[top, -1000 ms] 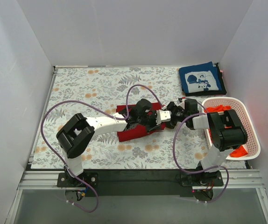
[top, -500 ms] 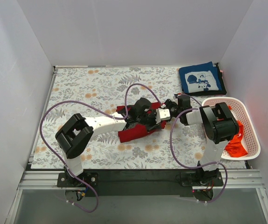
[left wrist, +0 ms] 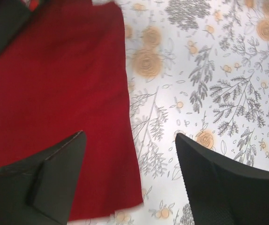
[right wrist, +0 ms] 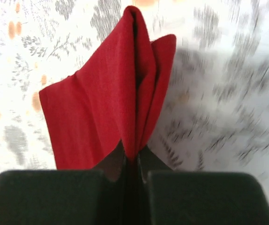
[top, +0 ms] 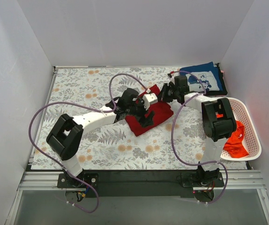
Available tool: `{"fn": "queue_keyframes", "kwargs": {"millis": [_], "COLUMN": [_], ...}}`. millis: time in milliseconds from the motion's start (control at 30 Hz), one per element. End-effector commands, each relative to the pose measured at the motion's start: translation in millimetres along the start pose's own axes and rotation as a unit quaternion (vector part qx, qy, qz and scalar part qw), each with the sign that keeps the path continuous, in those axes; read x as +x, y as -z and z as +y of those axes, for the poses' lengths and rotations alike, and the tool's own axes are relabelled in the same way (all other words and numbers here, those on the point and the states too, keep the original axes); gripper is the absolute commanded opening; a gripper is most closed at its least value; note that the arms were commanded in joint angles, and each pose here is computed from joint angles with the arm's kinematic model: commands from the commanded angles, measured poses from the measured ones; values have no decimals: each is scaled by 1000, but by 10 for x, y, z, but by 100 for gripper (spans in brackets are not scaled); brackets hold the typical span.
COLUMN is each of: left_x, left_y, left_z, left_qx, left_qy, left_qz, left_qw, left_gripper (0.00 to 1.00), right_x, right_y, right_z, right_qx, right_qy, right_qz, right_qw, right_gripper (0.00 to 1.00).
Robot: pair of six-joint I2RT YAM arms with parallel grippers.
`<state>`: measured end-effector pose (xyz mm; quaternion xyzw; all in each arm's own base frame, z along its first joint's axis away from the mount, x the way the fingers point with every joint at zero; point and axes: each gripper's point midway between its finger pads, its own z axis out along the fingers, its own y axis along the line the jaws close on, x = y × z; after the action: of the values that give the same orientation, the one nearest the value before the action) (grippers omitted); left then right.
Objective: Fold and stack the t-shirts
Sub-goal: Neatly place the folded tshirt to the corner
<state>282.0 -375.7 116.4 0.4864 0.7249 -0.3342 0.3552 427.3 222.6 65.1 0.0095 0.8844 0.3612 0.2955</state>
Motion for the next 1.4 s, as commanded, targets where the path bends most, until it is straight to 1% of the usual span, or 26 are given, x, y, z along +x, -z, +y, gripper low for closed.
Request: {"fn": "queue_keyframes", "kwargs": {"millis": [0, 33, 67, 133, 167, 200, 233, 267, 300, 400, 433, 500, 533, 733, 767, 967, 1000, 1133, 1367], "left_x": [-201, -155, -121, -52, -40, -13, 26, 40, 47, 108, 129, 151, 142, 184, 191, 201, 211, 268, 323], "left_y": [388, 432, 464, 526, 546, 562, 581, 589, 599, 618, 620, 619, 621, 596, 596, 599, 605, 612, 620], "left_z": [35, 75, 99, 141, 170, 193, 211, 225, 237, 259, 272, 273, 296, 323, 332, 352, 345, 320, 305], "left_qx": [-26, -34, -40, -56, -63, -72, -80, -86, -90, -100, -104, -105, -111, -113, -115, -120, -120, -116, -115], "left_qy": [39, 47, 53, 61, 63, 65, 71, 75, 78, 90, 92, 93, 92, 90, 90, 87, 87, 85, 84], "left_qz": [-17, -11, -9, -3, -2, 2, 6, 8, 8, 14, 16, 18, 16, 19, 20, 20, 20, 25, 31], "left_qw": [999, 998, 998, 997, 996, 995, 994, 993, 993, 991, 990, 990, 989, 989, 989, 989, 989, 989, 989], "left_gripper": [78, 79, 80, 83, 83, 83, 83, 83, 84, 83, 83, 84, 84, 84, 84, 84, 84, 84, 84], "right_x": [-377, -391, -525, -651, -745, -918, -964, -1028, -1242, -1460, -1613, -1707, -1818, -2101, -2202, -2433, -2528, -2651, -2667], "right_y": [55, 65, 70, 104, 131, 159, 177, 187, 256, 359, 414, 477, 523, 653, 695, 787, 844, 1018, 1221], "right_z": [-117, -162, -166, -252, -327, -299, -329, -371, -348, -400, -349, -386, -342, -353, -325, -278, -198, -57, 60], "right_qx": [47, 57, 62, 86, 100, 105, 111, 117, 123, 137, 139, 148, 149, 166, 169, 182, 182, 183, 189], "right_qy": [148, 163, 194, 218, 227, 247, 243, 258, 266, 281, 300, 308, 323, 356, 363, 382, 388, 397, 403], "right_qz": [-14, -7, -14, -19, -25, -40, -40, -39, -58, -68, -81, -82, -90, -102, -111, -122, -133, -146, -152], "right_qw": [988, 985, 979, 972, 968, 963, 963, 958, 954, 947, 940, 936, 930, 914, 909, 898, 894, 887, 883], "right_gripper": [1, 1, 1, 1, 1, 1, 1, 1, 1, 1, 1, 1, 1, 1, 1, 1, 1, 1, 1]}}
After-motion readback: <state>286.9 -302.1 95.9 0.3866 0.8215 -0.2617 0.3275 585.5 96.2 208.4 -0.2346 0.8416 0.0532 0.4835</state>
